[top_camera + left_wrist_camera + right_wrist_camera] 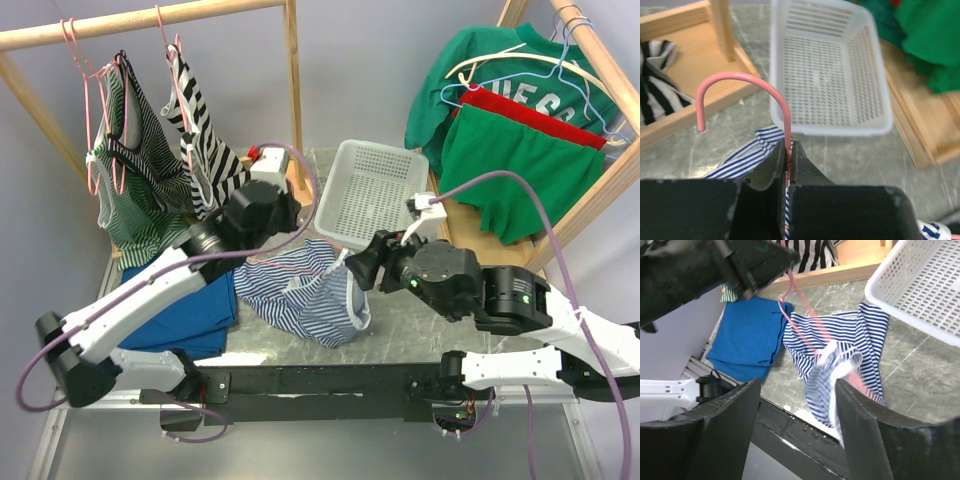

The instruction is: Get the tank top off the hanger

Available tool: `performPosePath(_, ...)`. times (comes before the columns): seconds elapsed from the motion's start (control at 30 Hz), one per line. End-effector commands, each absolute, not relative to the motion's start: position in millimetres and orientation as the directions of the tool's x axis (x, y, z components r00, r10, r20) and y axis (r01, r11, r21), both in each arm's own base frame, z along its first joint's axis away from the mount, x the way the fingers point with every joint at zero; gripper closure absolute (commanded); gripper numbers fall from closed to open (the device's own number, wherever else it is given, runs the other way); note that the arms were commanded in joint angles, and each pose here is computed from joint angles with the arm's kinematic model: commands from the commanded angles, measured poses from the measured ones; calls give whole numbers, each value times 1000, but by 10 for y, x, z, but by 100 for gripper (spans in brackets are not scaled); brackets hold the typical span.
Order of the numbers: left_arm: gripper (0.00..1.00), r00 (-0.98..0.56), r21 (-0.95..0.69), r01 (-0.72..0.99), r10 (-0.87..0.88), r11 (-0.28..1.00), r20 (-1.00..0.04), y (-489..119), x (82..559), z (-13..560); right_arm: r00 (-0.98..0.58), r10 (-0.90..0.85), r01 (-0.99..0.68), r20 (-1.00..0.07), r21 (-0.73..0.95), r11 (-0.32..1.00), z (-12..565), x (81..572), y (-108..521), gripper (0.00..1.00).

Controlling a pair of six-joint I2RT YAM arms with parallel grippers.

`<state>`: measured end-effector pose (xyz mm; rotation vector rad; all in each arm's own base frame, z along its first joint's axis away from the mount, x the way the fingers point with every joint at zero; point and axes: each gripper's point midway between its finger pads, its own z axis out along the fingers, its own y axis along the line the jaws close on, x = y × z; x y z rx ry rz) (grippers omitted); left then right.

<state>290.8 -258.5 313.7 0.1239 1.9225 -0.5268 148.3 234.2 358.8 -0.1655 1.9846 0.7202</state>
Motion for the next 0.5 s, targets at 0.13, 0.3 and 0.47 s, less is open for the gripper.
performPosePath(0.13,99,-383,-292,122,-226,949,-896,-2481,3193,3269,-590,202,-287,-781,437,852,3288,1480,2455,44)
performPosePath(0.3,99,-380,-314,121,-248,942,-891,-2434,3139,3316,-589,258,-188,-766,440,878,3044,1573,2452,57)
performPosePath(0.47,99,-376,-334,128,-266,934,-888,-2370,3060,3377,-588,284,-80,-757,404,911,2821,1679,2319,55)
